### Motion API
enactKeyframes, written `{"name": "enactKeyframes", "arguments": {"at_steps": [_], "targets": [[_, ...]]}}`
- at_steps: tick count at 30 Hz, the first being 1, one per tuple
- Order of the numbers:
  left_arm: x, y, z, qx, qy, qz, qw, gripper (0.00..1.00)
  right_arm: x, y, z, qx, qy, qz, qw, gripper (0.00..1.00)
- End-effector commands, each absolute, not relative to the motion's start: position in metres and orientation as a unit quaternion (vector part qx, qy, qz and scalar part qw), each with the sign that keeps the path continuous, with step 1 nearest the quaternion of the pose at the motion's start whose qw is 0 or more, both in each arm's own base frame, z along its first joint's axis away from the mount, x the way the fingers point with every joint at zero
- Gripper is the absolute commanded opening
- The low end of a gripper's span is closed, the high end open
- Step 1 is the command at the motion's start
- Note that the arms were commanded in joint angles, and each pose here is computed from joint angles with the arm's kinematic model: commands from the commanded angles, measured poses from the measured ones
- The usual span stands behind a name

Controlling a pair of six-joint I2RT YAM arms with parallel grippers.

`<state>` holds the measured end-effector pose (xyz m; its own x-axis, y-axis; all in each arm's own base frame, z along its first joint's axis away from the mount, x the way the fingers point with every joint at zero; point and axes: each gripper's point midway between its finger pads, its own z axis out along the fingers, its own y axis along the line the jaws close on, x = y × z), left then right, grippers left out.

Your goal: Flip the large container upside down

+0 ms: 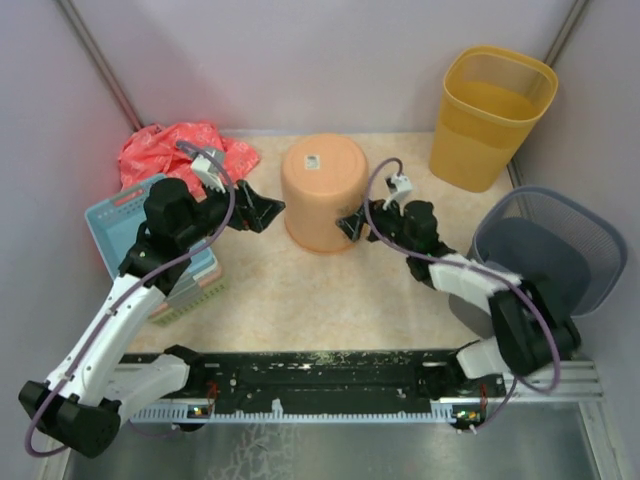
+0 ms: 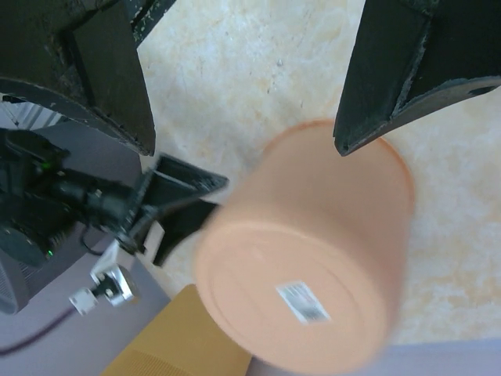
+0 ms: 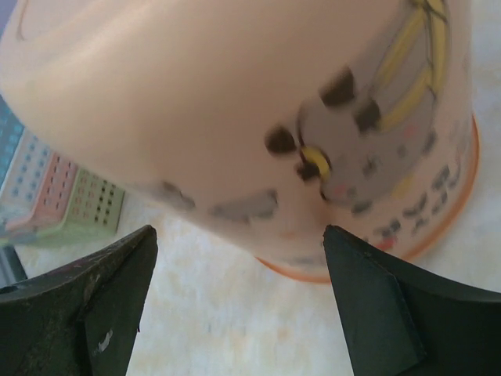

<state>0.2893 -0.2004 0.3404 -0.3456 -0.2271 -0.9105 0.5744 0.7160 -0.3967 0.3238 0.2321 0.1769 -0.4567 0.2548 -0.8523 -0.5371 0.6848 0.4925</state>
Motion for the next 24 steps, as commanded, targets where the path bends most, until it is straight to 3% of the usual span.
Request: {"name": "enactKeyframes", "arguments": {"at_steps": [1, 4, 7, 10, 14, 19, 24], "targets": [[0.290, -0.193, 0.304, 0.071, 0.772, -0.347, 0.527, 1.00, 0.391, 0.297, 0.256, -0.104, 0.643, 0.455, 0.607, 0.87], [0.287, -0.188, 0.310, 0.063, 0.775, -0.341, 0.529, 0.99, 0.420, 0.335, 0.242, -0.109, 0.674, 0.477, 0.553, 0.88], [0.287, -0.177, 0.312, 0.058, 0.779, -0.314, 0.539, 0.99, 0.423, 0.332, 0.243, -0.106, 0.680, 0.466, 0.556, 0.88], [0.287, -0.172, 0.311, 0.059, 0.774, -0.301, 0.554, 1.00, 0.413, 0.304, 0.259, -0.113, 0.681, 0.416, 0.592, 0.89], [0.295, -0.179, 0.312, 0.071, 0.762, -0.311, 0.563, 1.00, 0.397, 0.260, 0.284, -0.135, 0.710, 0.310, 0.618, 0.98], [0.302, -0.207, 0.317, 0.120, 0.737, -0.351, 0.565, 1.00, 0.381, 0.170, 0.312, -0.062, 0.770, 0.158, 0.615, 0.99], [0.301, -0.241, 0.288, 0.151, 0.747, -0.359, 0.539, 0.99, 0.339, 0.111, 0.357, -0.022, 0.792, 0.084, 0.604, 0.99]]}}
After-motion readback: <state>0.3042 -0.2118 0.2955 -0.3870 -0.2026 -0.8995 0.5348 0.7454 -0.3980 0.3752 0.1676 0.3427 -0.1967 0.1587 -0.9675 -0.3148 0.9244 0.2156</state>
